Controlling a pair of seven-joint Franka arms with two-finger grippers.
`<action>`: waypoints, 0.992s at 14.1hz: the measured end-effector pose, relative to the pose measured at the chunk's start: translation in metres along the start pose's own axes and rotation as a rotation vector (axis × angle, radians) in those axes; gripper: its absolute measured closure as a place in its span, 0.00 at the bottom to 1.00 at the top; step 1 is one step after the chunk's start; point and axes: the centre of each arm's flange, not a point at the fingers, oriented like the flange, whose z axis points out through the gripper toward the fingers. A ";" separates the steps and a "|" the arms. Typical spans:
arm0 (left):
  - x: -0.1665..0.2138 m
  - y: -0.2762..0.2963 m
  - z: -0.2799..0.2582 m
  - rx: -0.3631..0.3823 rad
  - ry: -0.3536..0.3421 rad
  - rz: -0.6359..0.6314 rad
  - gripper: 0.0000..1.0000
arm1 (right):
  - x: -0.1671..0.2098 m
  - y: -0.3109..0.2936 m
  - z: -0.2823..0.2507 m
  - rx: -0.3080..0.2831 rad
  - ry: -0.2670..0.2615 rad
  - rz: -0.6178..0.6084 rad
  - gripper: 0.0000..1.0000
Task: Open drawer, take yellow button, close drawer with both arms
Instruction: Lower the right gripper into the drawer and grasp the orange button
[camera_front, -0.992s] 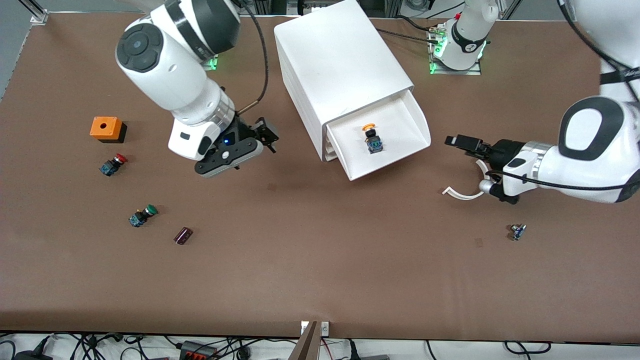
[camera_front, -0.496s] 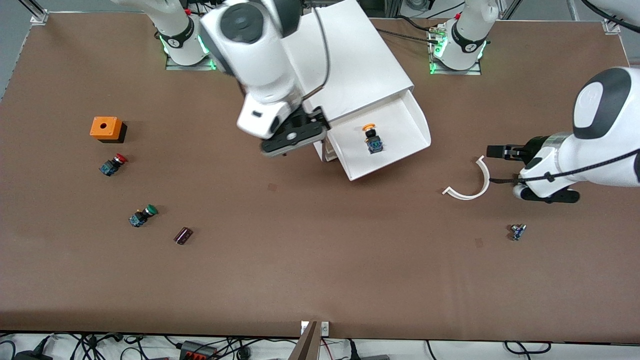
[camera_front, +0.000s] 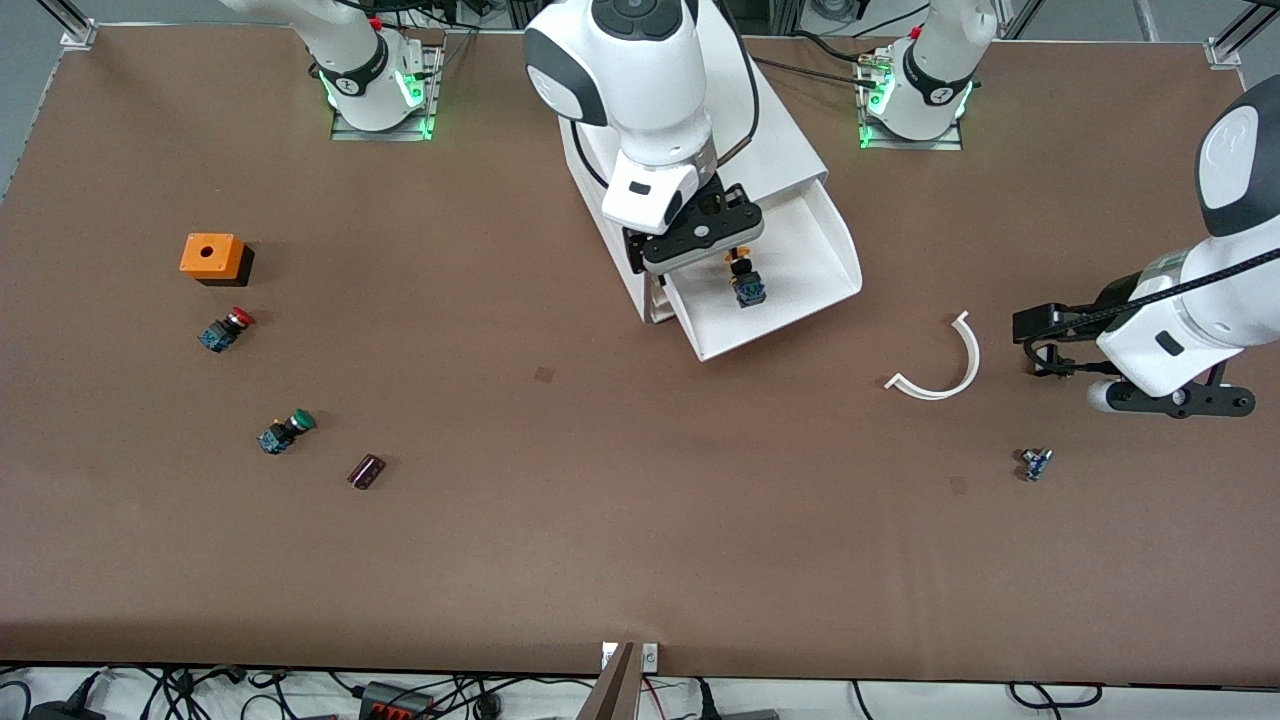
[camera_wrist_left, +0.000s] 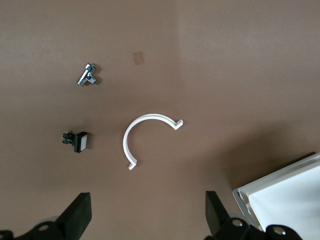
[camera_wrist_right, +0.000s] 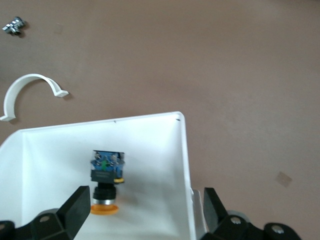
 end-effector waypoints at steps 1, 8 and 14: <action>0.001 -0.001 0.001 0.002 0.001 -0.003 0.00 | -0.001 -0.006 0.003 0.008 0.009 -0.006 0.00; 0.001 -0.005 0.001 0.000 0.001 -0.013 0.00 | -0.028 -0.054 0.062 -0.008 0.046 -0.025 0.00; 0.001 -0.005 0.001 0.000 0.002 -0.013 0.00 | -0.028 -0.057 0.084 -0.010 0.078 -0.043 0.00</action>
